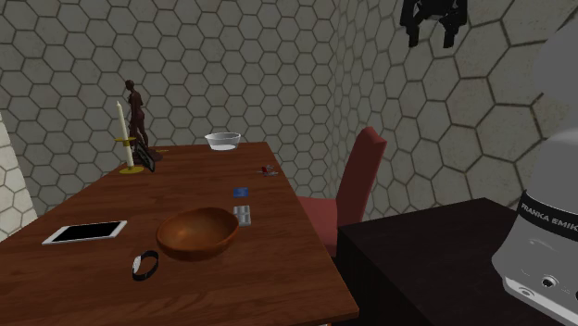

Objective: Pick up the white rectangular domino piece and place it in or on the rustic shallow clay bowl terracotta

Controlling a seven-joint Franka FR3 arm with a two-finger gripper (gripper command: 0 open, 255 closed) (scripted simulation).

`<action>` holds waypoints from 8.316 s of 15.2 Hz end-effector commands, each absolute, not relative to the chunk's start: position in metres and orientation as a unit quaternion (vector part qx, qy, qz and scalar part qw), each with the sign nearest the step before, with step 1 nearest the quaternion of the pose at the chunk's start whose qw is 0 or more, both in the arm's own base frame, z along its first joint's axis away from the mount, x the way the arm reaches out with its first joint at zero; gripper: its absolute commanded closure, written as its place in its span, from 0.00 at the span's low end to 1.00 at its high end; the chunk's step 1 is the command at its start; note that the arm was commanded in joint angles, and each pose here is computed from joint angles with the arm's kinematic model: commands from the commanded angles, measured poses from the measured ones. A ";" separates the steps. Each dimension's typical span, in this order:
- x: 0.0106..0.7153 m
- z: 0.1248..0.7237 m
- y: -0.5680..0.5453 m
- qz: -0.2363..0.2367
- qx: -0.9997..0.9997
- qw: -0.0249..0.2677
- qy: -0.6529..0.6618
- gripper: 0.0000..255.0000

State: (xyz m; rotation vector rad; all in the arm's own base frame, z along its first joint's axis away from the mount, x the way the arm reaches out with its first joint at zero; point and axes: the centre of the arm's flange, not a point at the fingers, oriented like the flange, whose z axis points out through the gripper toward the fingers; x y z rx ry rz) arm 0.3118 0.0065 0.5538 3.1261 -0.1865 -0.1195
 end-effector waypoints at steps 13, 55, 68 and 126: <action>0.351 0.448 0.116 -0.028 0.998 0.002 -0.060 0.00; 0.478 0.110 0.441 0.000 0.998 -0.004 -0.061 0.00; 0.478 0.102 0.441 0.000 0.998 -0.004 -0.061 1.00; 0.338 0.211 0.549 0.000 0.998 -0.004 -0.061 1.00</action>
